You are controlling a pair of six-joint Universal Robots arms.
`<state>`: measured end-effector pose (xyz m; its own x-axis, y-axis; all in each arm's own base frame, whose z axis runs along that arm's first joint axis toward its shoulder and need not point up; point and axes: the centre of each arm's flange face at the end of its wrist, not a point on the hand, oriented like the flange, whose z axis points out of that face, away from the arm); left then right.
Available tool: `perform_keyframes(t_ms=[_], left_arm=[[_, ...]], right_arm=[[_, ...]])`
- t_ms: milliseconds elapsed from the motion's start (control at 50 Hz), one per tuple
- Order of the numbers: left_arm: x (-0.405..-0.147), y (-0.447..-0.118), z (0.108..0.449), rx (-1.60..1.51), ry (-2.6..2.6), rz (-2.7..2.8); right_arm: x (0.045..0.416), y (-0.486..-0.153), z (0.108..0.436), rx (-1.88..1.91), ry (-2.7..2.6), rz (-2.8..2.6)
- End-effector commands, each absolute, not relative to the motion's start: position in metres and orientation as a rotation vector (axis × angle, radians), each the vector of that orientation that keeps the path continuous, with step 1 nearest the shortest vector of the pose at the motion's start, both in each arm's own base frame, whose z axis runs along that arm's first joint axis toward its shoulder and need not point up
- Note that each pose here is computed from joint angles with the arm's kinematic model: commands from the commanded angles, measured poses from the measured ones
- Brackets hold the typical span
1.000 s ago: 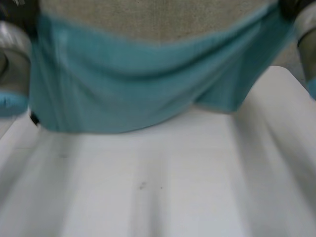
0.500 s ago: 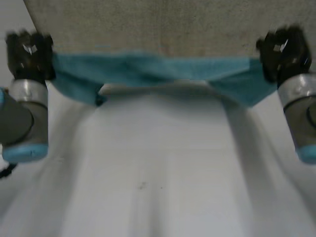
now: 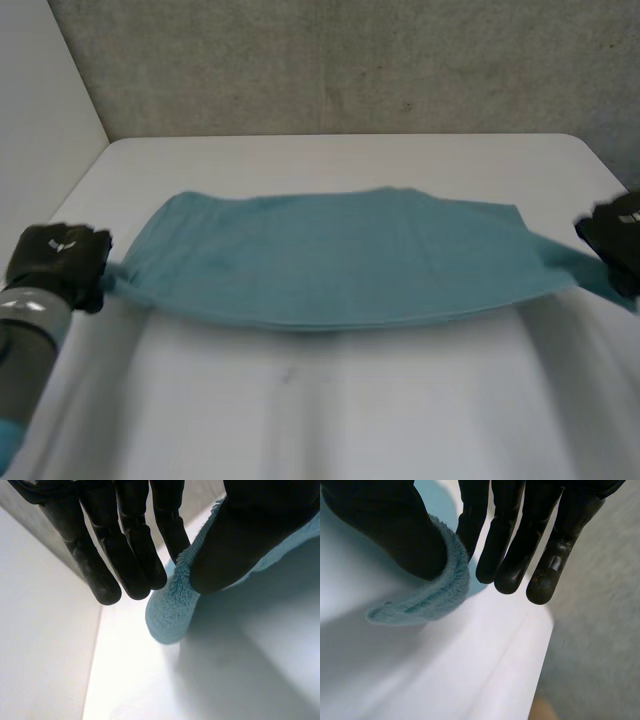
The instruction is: Fold the laundry
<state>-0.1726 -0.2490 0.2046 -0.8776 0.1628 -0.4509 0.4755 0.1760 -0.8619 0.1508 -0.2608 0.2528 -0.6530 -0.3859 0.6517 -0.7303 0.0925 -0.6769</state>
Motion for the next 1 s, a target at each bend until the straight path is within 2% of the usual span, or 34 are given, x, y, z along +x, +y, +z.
perform_keyframes(t_ms=[20,120,160,200,320,360,380,420,480,520,540,580,740,900,1000], left_arm=[[-0.153,-0.22,0.209,0.635,2.361,-1.508],[-0.151,-0.222,0.203,0.681,2.363,-1.481],[-0.15,-0.226,0.201,0.687,2.357,-1.479],[-0.152,-0.238,0.184,0.707,2.376,-1.453],[-0.163,-0.26,0.171,0.738,2.339,-1.512],[-0.171,-0.28,0.169,0.737,2.287,-1.592],[-0.171,-0.28,0.169,0.737,2.286,-1.593],[-0.18,-0.305,0.167,0.733,2.212,-1.686],[-0.186,-0.318,0.168,0.734,2.173,-1.735],[-0.194,-0.341,0.163,0.752,2.11,-1.783],[-0.194,-0.342,0.163,0.752,2.11,-1.783],[-0.204,-0.363,0.158,0.787,2.049,-1.809],[-0.219,-0.4,0.133,0.827,1.995,-1.837],[-0.233,-0.418,0.12,0.868,1.923,-1.952],[-0.241,-0.417,0.116,0.9,1.889,-2.003]], right_arm=[[0.119,-0.234,0.239,1.339,-2.102,1.186],[0.118,-0.239,0.229,1.334,-2.109,1.208],[0.116,-0.252,0.212,1.308,-2.141,1.215],[0.115,-0.26,0.201,1.292,-2.163,1.21],[0.127,-0.278,0.185,1.257,-2.144,1.282],[0.131,-0.286,0.182,1.239,-2.125,1.319],[0.131,-0.286,0.182,1.239,-2.125,1.319],[0.136,-0.305,0.174,1.179,-2.101,1.374],[0.14,-0.323,0.17,1.115,-2.077,1.425],[0.143,-0.332,0.169,1.091,-2.067,1.452],[0.143,-0.332,0.169,1.091,-2.067,1.452],[0.152,-0.349,0.162,1.07,-2.029,1.503],[0.169,-0.391,0.145,1.015,-1.901,1.61],[0.179,-0.416,0.129,1.01,-1.843,1.661],[0.181,-0.424,0.121,1.007,-1.837,1.662]])
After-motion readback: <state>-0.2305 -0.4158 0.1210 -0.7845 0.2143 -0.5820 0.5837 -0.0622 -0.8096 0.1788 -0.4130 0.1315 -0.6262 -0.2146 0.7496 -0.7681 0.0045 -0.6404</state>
